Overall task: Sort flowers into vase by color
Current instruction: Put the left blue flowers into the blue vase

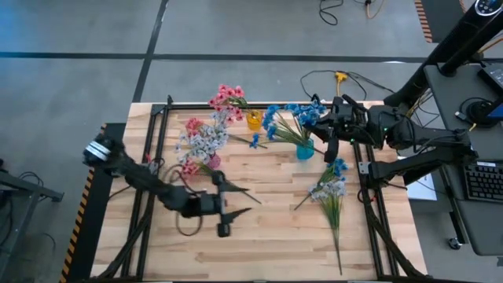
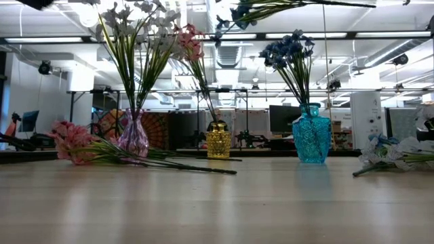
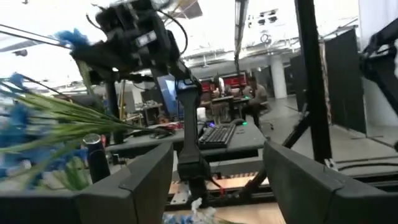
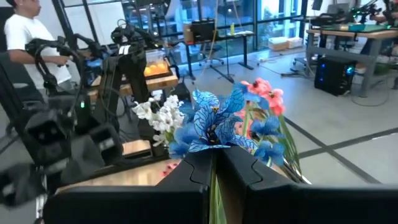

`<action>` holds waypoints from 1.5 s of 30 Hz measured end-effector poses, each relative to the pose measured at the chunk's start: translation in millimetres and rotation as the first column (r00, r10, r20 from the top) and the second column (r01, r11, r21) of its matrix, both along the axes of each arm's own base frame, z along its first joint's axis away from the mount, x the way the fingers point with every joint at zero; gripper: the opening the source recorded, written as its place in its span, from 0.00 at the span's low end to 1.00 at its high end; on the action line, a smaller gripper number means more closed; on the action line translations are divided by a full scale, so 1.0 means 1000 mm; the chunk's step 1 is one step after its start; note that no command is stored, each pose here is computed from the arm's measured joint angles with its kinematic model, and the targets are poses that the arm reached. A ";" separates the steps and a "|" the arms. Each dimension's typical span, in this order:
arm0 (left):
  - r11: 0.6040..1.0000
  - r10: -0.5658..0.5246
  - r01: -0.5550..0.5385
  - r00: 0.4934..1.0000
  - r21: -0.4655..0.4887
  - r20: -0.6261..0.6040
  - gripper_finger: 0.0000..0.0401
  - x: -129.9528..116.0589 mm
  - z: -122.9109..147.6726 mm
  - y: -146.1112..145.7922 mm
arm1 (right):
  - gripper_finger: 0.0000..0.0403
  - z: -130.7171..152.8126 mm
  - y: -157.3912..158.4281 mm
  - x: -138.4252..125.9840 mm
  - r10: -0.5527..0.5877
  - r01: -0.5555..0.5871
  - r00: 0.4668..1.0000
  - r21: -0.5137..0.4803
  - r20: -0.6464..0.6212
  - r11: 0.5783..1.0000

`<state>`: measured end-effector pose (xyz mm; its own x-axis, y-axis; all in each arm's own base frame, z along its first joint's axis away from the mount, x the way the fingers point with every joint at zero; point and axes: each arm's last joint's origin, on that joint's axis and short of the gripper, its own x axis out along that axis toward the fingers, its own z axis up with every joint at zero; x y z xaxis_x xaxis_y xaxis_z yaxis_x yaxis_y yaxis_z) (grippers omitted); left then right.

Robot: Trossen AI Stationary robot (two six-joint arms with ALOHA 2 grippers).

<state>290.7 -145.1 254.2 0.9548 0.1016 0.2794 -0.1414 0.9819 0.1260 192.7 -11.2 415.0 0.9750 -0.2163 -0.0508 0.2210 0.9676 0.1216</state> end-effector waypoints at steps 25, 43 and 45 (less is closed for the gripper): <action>0.974 0.135 -0.090 0.968 -0.207 0.210 0.58 0.114 -0.035 0.039 | 0.02 0.018 0.009 0.022 0.126 -0.125 0.991 -0.027 0.039 0.992; 0.943 -0.020 0.149 0.918 -0.297 0.397 0.58 0.153 -0.034 0.095 | 0.02 0.019 0.013 0.025 0.190 -0.188 0.980 -0.042 0.052 0.981; 0.944 -0.029 0.159 0.914 -0.290 0.405 0.58 0.155 -0.032 0.097 | 0.02 0.019 0.013 0.025 0.191 -0.188 0.980 -0.048 0.051 0.981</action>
<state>446.0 -47.8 222.1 0.7845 0.1597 0.5992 -0.0205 0.9724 -0.2323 217.5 2.2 433.8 0.9996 -0.0282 0.0094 0.0273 0.9959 0.0867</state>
